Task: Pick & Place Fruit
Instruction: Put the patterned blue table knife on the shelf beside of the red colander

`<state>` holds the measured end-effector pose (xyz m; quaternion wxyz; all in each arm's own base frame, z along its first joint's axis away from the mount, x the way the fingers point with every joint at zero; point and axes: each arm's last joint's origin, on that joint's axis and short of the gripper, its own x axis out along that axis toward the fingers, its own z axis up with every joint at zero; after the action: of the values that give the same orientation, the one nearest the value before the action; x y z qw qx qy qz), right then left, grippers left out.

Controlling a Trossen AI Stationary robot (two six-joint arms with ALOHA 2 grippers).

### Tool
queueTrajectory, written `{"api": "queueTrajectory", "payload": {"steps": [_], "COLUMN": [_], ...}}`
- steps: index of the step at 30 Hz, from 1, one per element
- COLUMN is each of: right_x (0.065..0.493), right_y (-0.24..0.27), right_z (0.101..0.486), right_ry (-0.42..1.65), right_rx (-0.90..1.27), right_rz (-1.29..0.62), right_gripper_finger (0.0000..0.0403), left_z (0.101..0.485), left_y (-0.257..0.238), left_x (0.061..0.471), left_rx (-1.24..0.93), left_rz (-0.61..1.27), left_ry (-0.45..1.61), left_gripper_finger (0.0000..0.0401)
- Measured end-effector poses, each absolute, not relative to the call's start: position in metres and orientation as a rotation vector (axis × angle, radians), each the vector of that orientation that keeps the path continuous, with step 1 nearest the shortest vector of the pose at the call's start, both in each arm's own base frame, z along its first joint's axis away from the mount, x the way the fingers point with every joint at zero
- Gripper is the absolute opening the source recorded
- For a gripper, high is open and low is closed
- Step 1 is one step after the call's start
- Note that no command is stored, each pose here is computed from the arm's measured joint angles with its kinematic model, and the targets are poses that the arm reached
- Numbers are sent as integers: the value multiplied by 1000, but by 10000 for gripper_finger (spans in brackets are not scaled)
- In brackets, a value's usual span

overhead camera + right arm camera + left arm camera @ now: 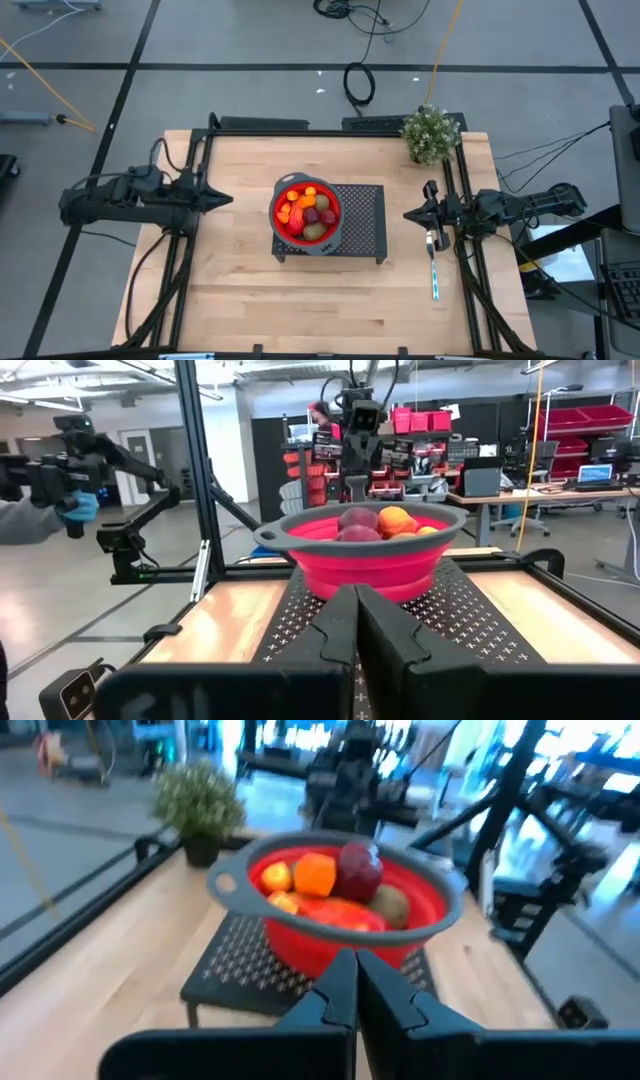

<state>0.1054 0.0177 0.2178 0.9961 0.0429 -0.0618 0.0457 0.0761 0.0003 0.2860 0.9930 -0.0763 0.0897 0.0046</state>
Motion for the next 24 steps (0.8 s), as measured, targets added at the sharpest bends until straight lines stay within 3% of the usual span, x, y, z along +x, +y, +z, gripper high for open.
{"api": "queueTrajectory", "payload": {"steps": [17,24], "right_x": [107,116], "right_y": [16,20], "right_z": [248,289], "right_ry": [-252,-119], "right_rx": [115,119], "right_rz": [25,78], "right_gripper_finger": [0,0], "left_z": [226,221], "left_y": [0,0], "left_x": [66,68], "left_rx": [-138,-136], "left_rz": [-8,-10], "left_ry": [140,140], "left_gripper_finger": [8,9]}}
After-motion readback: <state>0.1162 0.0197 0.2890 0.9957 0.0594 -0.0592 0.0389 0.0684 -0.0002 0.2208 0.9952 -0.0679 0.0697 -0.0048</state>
